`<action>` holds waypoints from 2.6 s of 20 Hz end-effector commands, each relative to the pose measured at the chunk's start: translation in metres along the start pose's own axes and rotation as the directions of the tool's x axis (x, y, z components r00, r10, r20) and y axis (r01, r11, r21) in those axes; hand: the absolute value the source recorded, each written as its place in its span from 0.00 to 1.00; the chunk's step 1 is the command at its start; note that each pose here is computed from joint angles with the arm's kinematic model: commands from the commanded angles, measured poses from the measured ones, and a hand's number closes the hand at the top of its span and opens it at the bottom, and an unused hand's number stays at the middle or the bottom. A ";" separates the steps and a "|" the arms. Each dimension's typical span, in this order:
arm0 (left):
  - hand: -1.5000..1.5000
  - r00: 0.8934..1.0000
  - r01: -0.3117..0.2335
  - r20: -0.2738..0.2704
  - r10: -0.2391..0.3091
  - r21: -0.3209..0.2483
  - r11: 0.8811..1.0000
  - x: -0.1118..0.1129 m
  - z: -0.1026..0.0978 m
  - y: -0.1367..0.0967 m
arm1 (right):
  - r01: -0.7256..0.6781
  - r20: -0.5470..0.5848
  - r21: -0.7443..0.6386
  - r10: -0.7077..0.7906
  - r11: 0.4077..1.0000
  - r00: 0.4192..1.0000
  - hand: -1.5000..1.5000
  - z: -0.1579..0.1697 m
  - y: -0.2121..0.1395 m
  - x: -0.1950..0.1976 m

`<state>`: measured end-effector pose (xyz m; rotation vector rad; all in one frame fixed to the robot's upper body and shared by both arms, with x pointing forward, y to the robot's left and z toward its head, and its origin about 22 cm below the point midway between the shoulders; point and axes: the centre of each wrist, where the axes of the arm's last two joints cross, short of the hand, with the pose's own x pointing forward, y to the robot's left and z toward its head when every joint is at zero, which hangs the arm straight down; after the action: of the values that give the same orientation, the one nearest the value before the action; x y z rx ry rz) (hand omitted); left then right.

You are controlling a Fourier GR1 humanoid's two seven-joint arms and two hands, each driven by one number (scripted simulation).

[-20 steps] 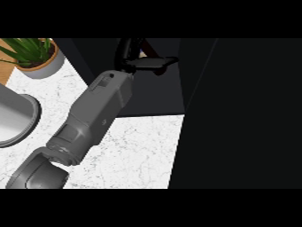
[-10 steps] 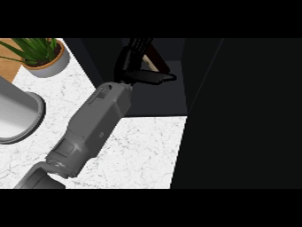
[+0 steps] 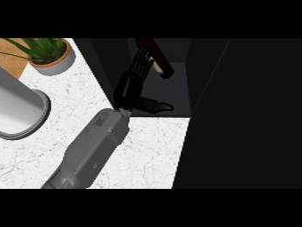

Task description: Pick up the wine, place it into the cabinet and close the cabinet

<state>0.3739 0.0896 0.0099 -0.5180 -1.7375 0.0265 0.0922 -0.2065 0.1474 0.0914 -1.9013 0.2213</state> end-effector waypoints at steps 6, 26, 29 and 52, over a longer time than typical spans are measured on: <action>0.00 1.000 -0.026 -0.013 0.026 0.004 1.000 0.002 0.069 0.004 | 0.088 0.033 0.014 -0.088 0.996 0.996 0.00 0.018 -0.005 0.048; 0.00 0.996 -0.058 0.072 0.053 0.067 0.996 0.056 0.162 0.074 | 0.089 -0.041 0.341 -0.080 0.936 0.996 0.00 0.020 -0.001 0.048; 0.00 0.995 -0.040 0.091 0.032 0.082 0.996 0.049 0.177 0.094 | 0.099 -0.049 0.497 -0.086 0.862 0.995 1.00 0.020 0.005 0.046; 0.00 0.993 0.024 0.113 -0.036 0.101 0.995 0.118 0.204 0.177 | 0.146 0.004 0.553 -0.178 0.820 0.984 1.00 0.006 0.034 0.042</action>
<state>0.2226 0.3409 0.0162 -0.4151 -1.8504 0.1385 0.0868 -0.1918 0.1477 0.4476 -1.7395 0.7773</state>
